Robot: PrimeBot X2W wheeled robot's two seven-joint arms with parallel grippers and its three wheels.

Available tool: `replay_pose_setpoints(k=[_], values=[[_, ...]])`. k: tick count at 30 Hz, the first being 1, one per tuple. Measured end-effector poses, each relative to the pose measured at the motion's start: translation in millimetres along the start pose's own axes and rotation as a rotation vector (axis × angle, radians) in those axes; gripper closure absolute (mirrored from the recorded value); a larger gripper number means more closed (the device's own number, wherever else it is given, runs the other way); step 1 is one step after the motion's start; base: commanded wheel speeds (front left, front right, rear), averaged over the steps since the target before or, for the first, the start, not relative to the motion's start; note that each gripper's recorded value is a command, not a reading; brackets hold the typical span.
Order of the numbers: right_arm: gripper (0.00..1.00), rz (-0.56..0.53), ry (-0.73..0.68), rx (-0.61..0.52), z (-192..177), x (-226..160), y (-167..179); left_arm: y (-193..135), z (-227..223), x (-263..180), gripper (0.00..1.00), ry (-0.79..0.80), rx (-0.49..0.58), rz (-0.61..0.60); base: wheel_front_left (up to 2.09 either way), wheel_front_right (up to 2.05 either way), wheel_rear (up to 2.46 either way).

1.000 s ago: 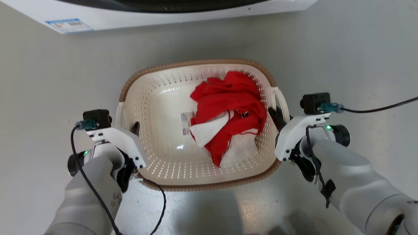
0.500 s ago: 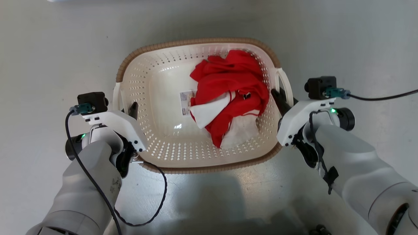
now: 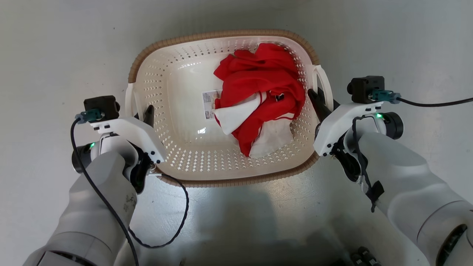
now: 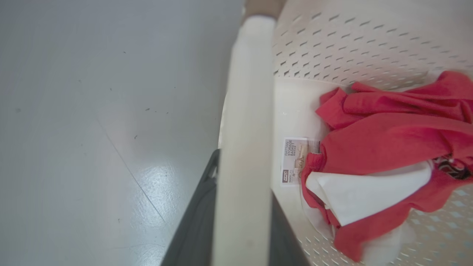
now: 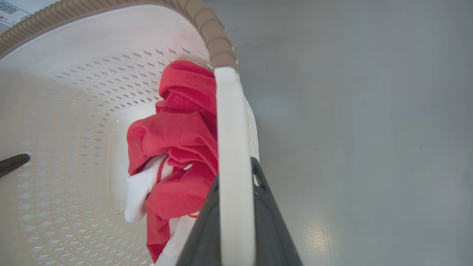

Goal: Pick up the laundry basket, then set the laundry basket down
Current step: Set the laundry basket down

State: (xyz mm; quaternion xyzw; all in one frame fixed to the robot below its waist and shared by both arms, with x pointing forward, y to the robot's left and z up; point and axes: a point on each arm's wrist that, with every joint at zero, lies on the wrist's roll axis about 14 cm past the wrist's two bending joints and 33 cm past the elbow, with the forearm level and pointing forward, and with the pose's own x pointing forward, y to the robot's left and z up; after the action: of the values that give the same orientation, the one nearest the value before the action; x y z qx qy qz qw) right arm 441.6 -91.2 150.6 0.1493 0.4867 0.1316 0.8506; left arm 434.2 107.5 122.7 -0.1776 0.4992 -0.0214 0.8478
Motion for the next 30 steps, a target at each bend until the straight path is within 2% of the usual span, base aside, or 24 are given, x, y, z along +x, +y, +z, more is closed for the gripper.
replay_pose_setpoints(k=[8,9,11,12,13,14,15,16,30], values=[[1.00,-0.004,-0.001,0.007,-0.7,2.2,-1.3,-0.3,3.3,2.7,1.00,-0.005,0.013,-0.004,0.00,0.00,0.00],[0.95,-0.004,-0.001,0.008,-0.6,2.3,-1.2,-0.3,3.3,2.7,1.00,-0.005,0.013,-0.004,0.00,0.00,0.00],[0.77,-0.005,-0.003,0.011,-0.2,2.2,-1.2,-0.5,3.5,2.7,1.00,-0.005,0.018,-0.004,0.00,0.00,0.00],[0.75,-0.004,-0.005,0.013,0.3,2.3,-0.9,-0.6,3.6,2.7,0.98,-0.006,0.019,-0.005,0.00,0.00,0.00],[0.56,-0.004,-0.008,0.016,0.8,2.4,-0.5,-1.1,3.9,2.8,0.77,-0.007,0.018,-0.006,0.00,0.00,0.00],[0.24,-0.003,-0.008,0.018,0.8,2.6,0.1,-1.7,4.7,3.0,0.70,-0.010,0.015,-0.008,0.00,0.00,0.00],[0.00,-0.001,-0.007,0.019,0.2,2.8,1.3,-3.2,6.3,3.5,0.06,-0.017,0.012,-0.012,0.00,0.00,0.00],[0.00,0.004,-0.006,0.022,-0.7,2.9,2.9,-5.2,7.3,3.9,0.00,-0.020,0.009,-0.019,0.00,0.00,0.00],[0.00,0.017,-0.021,0.027,5.3,-0.3,11.8,-16.7,16.9,1.6,0.00,-0.043,0.012,-0.042,0.00,0.00,0.00]])
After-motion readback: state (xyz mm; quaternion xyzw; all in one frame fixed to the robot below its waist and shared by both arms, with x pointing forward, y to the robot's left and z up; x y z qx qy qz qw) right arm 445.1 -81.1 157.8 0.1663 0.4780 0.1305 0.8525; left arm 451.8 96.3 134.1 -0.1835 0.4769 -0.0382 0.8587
